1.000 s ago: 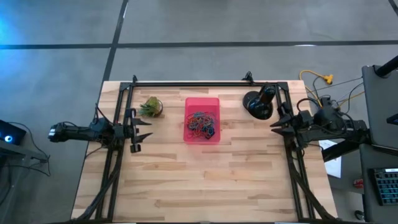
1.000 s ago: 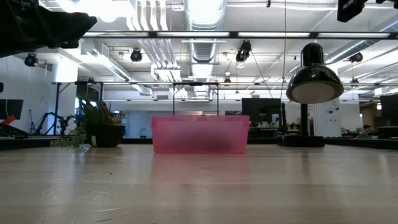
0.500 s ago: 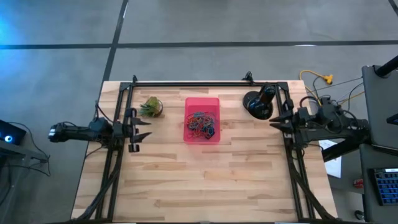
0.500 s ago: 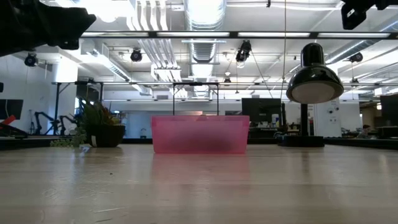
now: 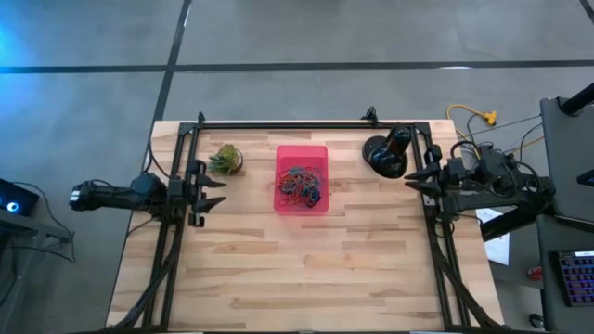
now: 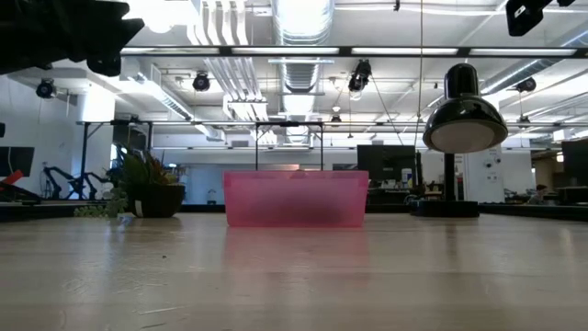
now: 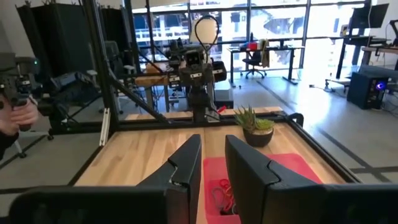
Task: Pick and place rubber bands into bin
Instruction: Return to Home Position
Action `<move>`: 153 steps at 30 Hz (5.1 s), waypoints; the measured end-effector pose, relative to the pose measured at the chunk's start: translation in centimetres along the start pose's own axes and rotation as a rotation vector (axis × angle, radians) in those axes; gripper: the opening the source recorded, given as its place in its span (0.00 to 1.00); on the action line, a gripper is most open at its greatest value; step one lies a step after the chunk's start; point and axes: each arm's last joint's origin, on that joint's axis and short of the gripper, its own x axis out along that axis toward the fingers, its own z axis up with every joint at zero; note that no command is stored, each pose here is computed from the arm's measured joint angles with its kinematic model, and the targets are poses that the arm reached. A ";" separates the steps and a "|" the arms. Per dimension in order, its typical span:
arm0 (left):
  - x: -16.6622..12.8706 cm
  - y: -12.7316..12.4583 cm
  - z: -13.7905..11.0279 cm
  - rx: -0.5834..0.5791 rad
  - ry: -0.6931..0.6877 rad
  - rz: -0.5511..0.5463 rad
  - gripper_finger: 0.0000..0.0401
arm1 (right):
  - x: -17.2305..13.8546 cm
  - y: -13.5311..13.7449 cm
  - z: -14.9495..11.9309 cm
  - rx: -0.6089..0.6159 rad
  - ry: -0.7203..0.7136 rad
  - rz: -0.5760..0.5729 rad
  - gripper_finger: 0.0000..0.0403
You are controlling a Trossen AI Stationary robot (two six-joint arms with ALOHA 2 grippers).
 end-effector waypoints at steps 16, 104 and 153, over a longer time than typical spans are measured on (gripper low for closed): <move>0.4 0.5 5.0 -0.138 0.184 -0.056 0.38 | 0.0 0.0 0.0 0.002 0.002 0.000 0.17; -0.3 1.0 7.8 -0.135 0.251 -0.060 0.38 | 0.0 0.0 -0.1 0.003 0.002 0.000 0.17; -0.2 1.0 7.8 -0.135 0.254 -0.060 0.38 | 0.0 0.0 -0.1 0.003 0.002 0.000 0.17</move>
